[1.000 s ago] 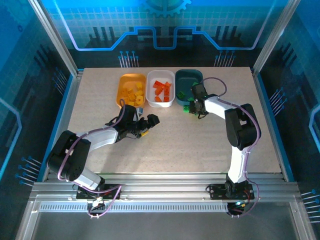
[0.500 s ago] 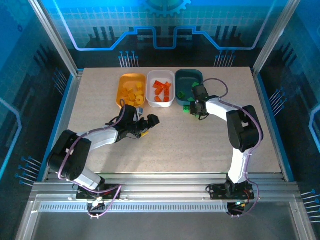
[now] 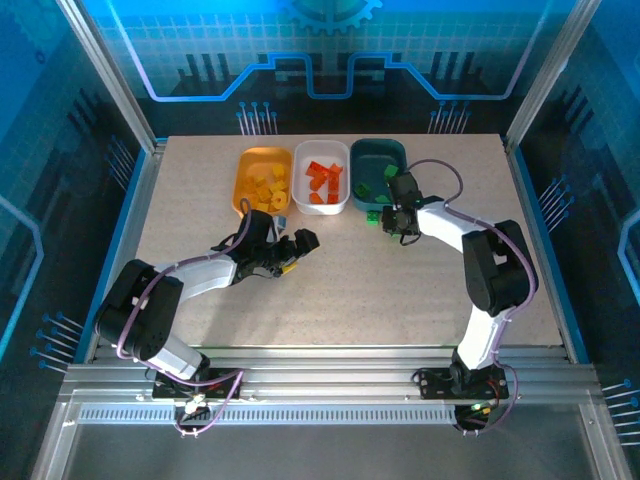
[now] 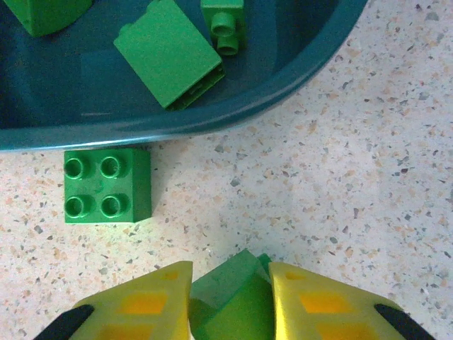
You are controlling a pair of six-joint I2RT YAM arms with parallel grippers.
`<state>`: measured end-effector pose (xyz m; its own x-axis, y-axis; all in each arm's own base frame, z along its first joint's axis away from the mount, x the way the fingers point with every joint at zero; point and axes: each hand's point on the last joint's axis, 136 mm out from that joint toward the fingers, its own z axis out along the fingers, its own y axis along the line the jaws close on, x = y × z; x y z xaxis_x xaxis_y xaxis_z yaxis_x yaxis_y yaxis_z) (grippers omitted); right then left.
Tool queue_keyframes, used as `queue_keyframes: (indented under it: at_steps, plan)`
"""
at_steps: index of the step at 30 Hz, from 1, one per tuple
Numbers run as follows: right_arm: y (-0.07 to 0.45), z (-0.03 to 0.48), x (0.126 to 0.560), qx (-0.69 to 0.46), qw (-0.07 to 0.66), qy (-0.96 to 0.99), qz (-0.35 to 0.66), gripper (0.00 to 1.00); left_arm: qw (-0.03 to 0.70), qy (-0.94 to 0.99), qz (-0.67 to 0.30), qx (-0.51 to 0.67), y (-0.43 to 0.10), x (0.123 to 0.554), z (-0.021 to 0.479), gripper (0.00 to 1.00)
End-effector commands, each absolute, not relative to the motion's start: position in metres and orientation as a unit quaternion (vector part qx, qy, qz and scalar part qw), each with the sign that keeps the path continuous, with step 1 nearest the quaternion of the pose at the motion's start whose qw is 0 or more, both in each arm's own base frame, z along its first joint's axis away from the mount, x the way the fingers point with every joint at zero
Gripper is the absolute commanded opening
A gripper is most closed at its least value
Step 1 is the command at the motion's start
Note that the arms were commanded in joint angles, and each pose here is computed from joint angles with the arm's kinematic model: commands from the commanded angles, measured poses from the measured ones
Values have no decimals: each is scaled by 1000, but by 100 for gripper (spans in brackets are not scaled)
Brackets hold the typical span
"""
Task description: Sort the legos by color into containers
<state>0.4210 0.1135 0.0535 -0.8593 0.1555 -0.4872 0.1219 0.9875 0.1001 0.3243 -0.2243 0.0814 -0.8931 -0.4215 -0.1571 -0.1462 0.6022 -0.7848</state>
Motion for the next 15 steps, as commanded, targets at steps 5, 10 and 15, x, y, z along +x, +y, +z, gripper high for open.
queue_keyframes:
  at_steps: [5,10,15]
  plan:
    - [120,72,420,77,276,957,53,29,171,878,-421,-150,-228,326,87,99]
    - [122,93,424,76,296,950,63,30,171,878,-421,-150,-229,326,87,99]
    - [124,115,434,74,318,943,69,29,169,878,-423,-151,-230,327,85,99]
